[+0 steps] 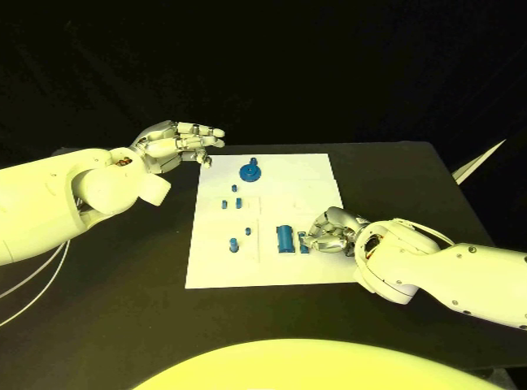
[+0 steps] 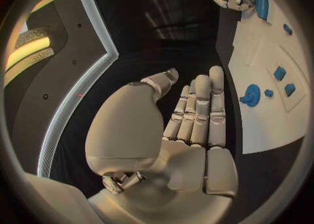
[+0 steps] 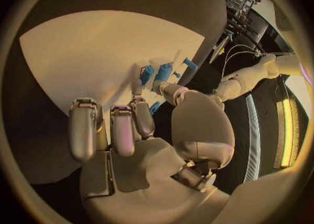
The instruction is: Assemble the parts on the task board
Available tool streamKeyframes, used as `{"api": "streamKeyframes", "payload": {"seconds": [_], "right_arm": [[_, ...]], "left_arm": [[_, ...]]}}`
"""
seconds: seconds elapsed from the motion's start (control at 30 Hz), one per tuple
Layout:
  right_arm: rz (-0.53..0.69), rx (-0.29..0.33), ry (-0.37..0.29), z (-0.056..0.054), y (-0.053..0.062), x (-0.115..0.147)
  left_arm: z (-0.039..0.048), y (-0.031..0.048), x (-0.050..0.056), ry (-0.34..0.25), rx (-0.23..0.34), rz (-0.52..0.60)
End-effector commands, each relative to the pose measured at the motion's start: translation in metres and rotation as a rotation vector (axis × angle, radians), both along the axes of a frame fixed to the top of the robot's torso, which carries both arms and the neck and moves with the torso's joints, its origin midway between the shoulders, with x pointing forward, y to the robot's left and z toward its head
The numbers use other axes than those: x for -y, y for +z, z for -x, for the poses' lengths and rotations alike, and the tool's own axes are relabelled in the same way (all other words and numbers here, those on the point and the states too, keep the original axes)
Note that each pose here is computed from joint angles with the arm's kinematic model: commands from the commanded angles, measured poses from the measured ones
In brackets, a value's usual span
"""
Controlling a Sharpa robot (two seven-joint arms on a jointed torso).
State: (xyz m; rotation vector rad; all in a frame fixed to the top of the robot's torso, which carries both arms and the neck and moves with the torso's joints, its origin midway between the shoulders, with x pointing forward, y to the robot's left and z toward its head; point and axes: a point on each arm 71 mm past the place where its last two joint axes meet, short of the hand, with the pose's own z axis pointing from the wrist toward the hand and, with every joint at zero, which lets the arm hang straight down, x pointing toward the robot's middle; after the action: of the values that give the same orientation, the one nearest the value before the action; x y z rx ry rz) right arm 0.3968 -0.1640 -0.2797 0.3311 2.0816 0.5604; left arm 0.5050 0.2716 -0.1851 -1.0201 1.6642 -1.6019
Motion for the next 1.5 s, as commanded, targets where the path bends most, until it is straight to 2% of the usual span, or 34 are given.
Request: {"api": "streamKeyframes", "payload": {"seconds": [0.03, 0.33, 0.8, 1.5], "right_arm": [[-0.003, 0.001, 0.005, 0.0, 0.0, -0.001], [-0.01, 0.001, 0.017, 0.002, 0.001, 0.0], [-0.027, -0.017, 0.039, 0.01, 0.004, 0.011], [-0.002, -0.04, 0.049, 0.007, -0.001, 0.013]], "left_arm": [[0.0003, 0.0002, 0.001, -0.006, 0.001, 0.002], [0.0001, 0.0001, 0.001, -0.005, 0.001, 0.001], [0.0001, 0.0, -0.001, -0.001, 0.001, -0.002], [0.0001, -0.0001, 0.0, -0.002, 0.002, -0.002]]}}
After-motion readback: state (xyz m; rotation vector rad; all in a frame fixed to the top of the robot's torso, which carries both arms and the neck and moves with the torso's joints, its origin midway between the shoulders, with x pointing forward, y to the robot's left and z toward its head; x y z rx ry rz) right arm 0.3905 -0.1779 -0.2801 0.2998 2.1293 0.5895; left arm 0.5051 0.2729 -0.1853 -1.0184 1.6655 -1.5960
